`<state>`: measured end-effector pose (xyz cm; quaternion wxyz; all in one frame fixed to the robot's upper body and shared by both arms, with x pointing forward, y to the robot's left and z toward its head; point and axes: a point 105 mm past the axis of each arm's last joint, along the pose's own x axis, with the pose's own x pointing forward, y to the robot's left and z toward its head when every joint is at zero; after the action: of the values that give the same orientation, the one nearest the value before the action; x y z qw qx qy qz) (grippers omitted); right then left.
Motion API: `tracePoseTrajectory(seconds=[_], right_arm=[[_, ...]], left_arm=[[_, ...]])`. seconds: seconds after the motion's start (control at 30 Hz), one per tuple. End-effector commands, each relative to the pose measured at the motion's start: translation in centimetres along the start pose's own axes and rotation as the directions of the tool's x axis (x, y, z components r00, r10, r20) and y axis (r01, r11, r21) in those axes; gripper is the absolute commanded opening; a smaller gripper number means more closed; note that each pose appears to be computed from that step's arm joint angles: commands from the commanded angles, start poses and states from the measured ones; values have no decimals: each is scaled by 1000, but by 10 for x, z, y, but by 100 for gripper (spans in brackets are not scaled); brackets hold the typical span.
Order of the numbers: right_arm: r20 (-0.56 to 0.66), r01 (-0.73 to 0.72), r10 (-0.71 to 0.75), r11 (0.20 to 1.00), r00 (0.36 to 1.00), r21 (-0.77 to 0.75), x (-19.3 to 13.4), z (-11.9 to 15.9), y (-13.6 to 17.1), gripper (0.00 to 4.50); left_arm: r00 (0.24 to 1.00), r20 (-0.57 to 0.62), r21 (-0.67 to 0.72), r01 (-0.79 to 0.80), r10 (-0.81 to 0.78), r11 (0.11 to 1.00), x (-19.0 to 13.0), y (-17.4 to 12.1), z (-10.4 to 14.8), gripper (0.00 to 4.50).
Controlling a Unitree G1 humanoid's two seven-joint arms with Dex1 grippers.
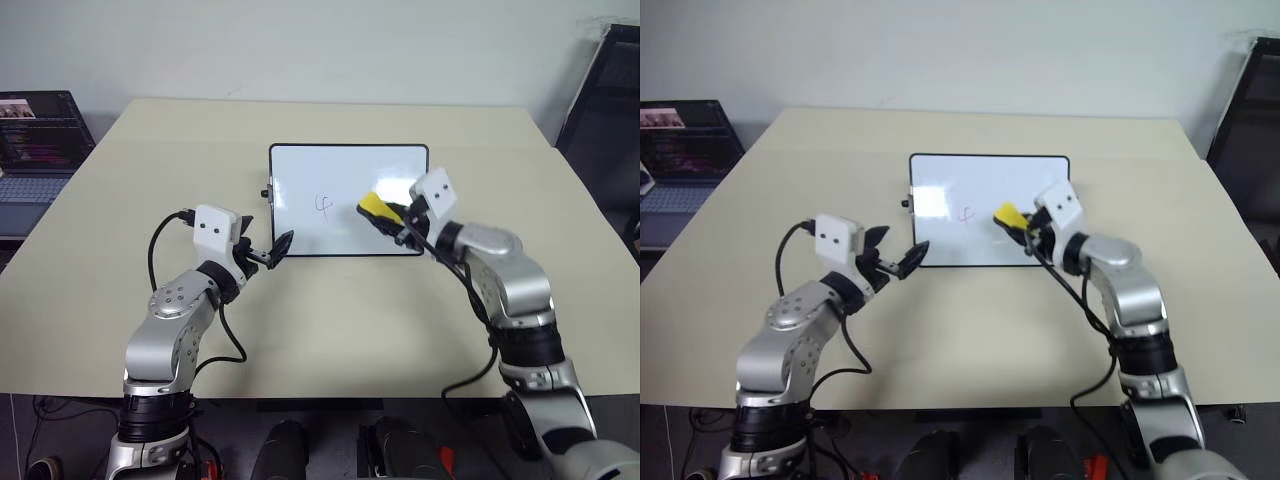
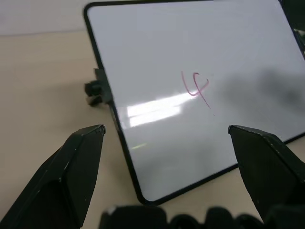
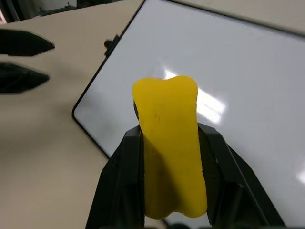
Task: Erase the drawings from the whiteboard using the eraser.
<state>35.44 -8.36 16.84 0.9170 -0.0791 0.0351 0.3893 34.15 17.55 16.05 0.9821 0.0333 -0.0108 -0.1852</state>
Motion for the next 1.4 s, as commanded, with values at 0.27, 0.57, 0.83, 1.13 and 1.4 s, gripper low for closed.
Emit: tracePoseTrajectory(seconds=[0.27, 0.57, 0.83, 1.13, 1.4], right_arm=[[132, 91, -94, 995, 987, 31, -46, -17, 12, 112], [172, 116, -118, 993, 978, 25, -39, -20, 20, 112], [117, 127, -105, 972, 988, -199, -20, -10, 13, 112], [87, 54, -17, 892, 996, -450, 31, 30, 15, 112], [-34, -57, 46, 808, 998, -586, 91, 48, 20, 112]], left_arm=[[991, 121, 4, -59, 59, 998, -8, 6, 29, 450], [998, 63, -1, -25, 25, 1000, -10, 8, 13, 450], [995, -67, 90, 75, -69, 993, -4, 7, -5, 450], [988, -101, 174, 136, -119, 975, 11, 9, 0, 450], [978, -112, 194, 197, -178, 961, 18, 7, -4, 450]])
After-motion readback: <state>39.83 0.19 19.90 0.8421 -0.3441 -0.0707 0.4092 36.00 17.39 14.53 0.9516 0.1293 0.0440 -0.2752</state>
